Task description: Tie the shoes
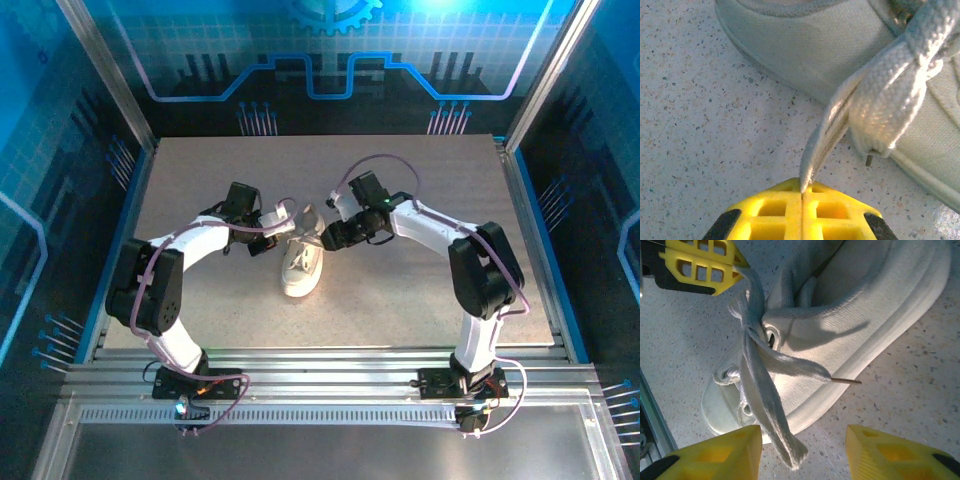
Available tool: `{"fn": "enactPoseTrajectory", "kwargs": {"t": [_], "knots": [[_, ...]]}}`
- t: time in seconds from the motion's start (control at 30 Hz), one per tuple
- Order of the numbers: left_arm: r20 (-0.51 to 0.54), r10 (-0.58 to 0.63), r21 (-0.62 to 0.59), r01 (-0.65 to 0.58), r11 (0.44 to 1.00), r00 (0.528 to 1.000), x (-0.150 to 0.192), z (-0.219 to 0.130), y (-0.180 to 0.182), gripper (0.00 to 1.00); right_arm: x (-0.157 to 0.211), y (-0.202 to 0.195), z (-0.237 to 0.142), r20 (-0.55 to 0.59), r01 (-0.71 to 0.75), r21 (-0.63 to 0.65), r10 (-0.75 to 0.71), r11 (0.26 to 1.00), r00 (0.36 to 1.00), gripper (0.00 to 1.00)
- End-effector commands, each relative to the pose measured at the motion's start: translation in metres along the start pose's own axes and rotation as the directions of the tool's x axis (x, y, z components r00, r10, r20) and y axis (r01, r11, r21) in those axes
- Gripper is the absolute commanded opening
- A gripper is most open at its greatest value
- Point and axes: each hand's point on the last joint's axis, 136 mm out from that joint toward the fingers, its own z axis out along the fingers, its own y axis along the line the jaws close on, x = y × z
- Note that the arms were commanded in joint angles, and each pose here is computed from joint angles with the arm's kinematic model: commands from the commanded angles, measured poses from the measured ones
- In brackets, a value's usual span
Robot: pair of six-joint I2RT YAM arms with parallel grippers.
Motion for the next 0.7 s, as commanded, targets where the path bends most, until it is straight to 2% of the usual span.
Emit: {"fn": "enactPoseTrajectory", "kwargs": {"t": [0.0, 0.07, 0.27, 0.67], "knots": [[0.024, 0.020, -0.023, -0.020, 1.000, 1.000, -0.010, -0.011, 0.003, 0.00, -0.001, 0.006, 0.007, -0.027, 0.008, -0.015, -0.009, 1.000, 1.000, 0.46], [0.029, 0.025, -0.028, -0.025, 0.999, 0.999, -0.012, -0.014, 0.004, 0.00, 0.003, 0.001, 0.010, -0.044, 0.002, 0.006, -0.001, 1.000, 0.999, 0.37], [0.050, 0.051, -0.068, -0.048, 0.997, 0.997, -0.023, -0.028, 0.008, 0.00, 0.011, -0.010, 0.005, -0.066, 0.010, 0.089, -0.004, 0.996, 0.998, 0.01], [0.047, 0.081, -0.116, -0.075, 0.990, 0.996, -0.027, -0.042, 0.011, 0.00, 0.019, -0.012, -0.012, -0.059, 0.061, 0.148, -0.053, 0.987, 0.997, 0.00]]}}
